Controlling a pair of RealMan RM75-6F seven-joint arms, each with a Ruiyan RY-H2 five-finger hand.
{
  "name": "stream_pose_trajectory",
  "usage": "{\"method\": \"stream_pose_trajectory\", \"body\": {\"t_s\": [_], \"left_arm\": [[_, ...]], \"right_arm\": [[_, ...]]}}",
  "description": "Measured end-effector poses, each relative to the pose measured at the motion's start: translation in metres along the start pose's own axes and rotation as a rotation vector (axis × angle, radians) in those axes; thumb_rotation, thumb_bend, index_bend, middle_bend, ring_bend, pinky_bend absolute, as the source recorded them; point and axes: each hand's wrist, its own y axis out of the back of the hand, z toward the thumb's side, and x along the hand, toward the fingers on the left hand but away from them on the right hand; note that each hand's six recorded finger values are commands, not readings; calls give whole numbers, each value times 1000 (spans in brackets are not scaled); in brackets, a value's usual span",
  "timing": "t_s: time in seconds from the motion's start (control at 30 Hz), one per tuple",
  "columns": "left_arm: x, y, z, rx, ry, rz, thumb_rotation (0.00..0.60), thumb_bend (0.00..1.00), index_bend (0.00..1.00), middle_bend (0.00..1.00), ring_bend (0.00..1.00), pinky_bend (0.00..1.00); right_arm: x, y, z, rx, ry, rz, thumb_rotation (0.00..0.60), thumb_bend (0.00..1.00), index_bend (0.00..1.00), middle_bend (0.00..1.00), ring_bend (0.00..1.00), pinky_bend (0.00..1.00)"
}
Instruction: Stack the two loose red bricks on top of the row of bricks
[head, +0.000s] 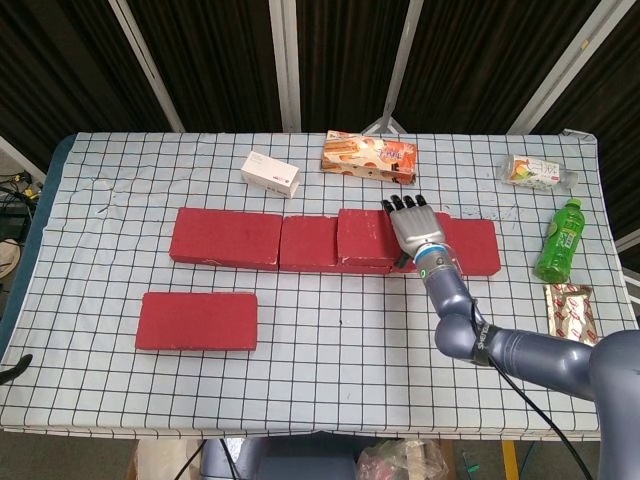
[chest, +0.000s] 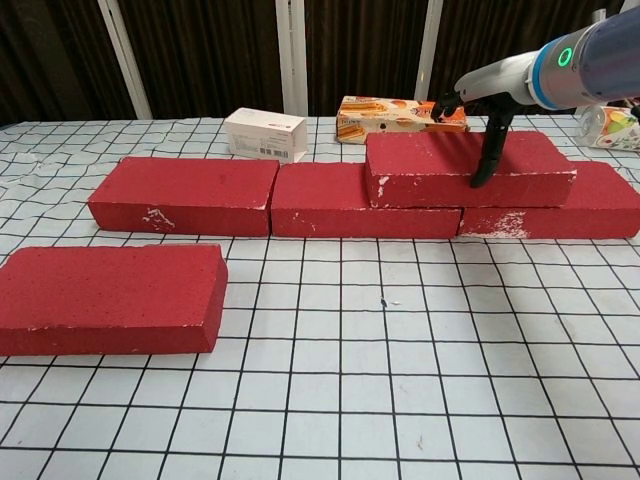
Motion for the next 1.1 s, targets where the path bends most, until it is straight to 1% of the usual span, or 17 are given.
{"method": "stream_pose_trajectory", "body": {"t_s": [0.17, 0.33, 0.47, 0.5, 0.67, 0.77, 0.87, 0.97, 1.1], "left_arm": [[0, 1, -2, -5, 4, 3, 600, 0, 44, 0, 3, 185], [0, 3, -4, -17, 8, 8, 600, 0, 44, 0, 3, 185], [-1, 4, -4, -26, -6, 8, 600, 0, 44, 0, 3, 185], [-1, 4, -3, -27, -10, 6, 600, 0, 44, 0, 3, 185], [-3, 3, 0, -32, -33, -4, 600, 0, 44, 0, 3, 185], [-4, 3, 2, -36, -44, -8, 600, 0, 44, 0, 3, 185], [-4, 2, 3, -37, -50, -12, 600, 0, 44, 0, 3, 185], [-3, 2, 3, -38, -56, -15, 600, 0, 44, 0, 3, 185], [-3, 4, 4, -44, -67, -5, 600, 0, 44, 0, 3, 197]], "right_arm": [[6, 5, 1, 2, 8, -3, 600, 153, 23, 0, 0, 0], [23, 20, -2, -13, 15, -35, 600, 153, 15, 0, 0, 0], [51, 31, -12, -36, 21, -96, 600, 153, 14, 0, 0, 0], [63, 33, -16, -43, 24, -118, 600, 153, 14, 0, 0, 0], [109, 34, -40, -68, 27, -219, 600, 154, 10, 0, 0, 0], [136, 28, -55, -82, 24, -283, 600, 154, 4, 0, 0, 0], [162, 16, -67, -97, 22, -327, 600, 153, 0, 0, 0, 0], [187, -1, -80, -118, -2, -362, 600, 153, 0, 0, 0, 0], [216, -30, -96, -164, -64, -393, 600, 153, 0, 0, 0, 0]]}}
